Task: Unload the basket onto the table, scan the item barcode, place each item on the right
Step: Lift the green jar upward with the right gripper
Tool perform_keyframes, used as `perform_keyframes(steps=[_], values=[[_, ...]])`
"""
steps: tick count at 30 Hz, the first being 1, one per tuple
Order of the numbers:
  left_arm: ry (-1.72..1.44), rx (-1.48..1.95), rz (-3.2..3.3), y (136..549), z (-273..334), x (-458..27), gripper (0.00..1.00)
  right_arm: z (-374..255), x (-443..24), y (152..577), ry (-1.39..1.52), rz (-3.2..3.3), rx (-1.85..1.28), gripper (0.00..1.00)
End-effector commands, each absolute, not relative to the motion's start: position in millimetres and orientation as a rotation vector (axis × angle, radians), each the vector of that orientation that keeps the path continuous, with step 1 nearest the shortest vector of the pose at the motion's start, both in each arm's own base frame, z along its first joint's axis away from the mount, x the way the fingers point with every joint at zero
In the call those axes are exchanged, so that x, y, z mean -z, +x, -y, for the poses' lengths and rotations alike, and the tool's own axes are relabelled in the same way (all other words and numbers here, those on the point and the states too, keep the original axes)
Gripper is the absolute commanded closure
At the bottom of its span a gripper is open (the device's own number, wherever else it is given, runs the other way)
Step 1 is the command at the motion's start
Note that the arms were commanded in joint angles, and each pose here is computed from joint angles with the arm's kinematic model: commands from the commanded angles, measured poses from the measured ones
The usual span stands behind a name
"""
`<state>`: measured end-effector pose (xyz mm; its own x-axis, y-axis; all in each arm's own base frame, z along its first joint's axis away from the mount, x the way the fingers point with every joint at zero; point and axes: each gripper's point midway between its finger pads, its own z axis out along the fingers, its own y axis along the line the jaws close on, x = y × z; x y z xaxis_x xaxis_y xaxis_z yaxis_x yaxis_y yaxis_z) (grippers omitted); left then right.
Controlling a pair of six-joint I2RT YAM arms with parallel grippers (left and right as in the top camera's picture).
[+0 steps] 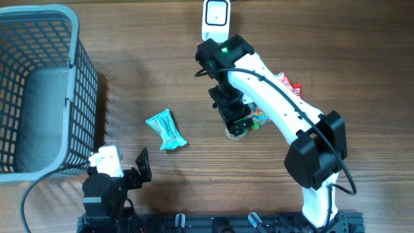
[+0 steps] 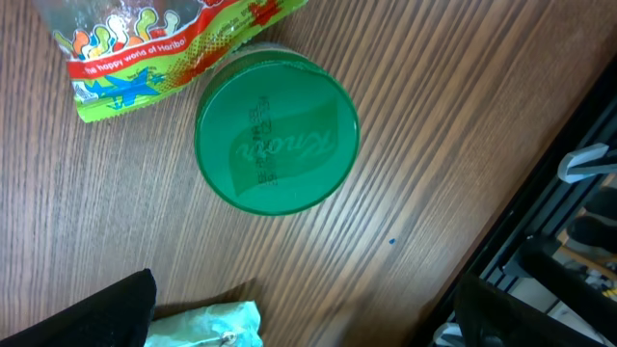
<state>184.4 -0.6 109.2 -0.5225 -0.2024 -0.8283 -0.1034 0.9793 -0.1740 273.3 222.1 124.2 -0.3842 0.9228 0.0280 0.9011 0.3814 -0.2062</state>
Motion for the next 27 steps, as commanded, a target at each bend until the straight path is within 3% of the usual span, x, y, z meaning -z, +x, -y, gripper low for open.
perform_keyframes(steps=[1,18,25,27], values=[[-0.191,0.102,-2.128,184.7,-0.5,-106.3,0.00,-210.0,-123.8,279.0,-1.719,2.507,-0.276,0.00],[-0.191,0.102,-2.128,184.7,-0.5,-106.3,0.00,-197.4,-42.4,277.3,-1.622,2.528,-0.258,0.01],[-0.191,0.102,-2.128,184.7,-0.5,-106.3,0.00,-207.6,-39.1,292.3,-1.157,2.795,-0.127,0.32],[-0.191,0.102,-2.128,184.7,-0.5,-106.3,0.00,-214.4,-39.3,299.7,-0.945,2.887,-0.058,0.34]])
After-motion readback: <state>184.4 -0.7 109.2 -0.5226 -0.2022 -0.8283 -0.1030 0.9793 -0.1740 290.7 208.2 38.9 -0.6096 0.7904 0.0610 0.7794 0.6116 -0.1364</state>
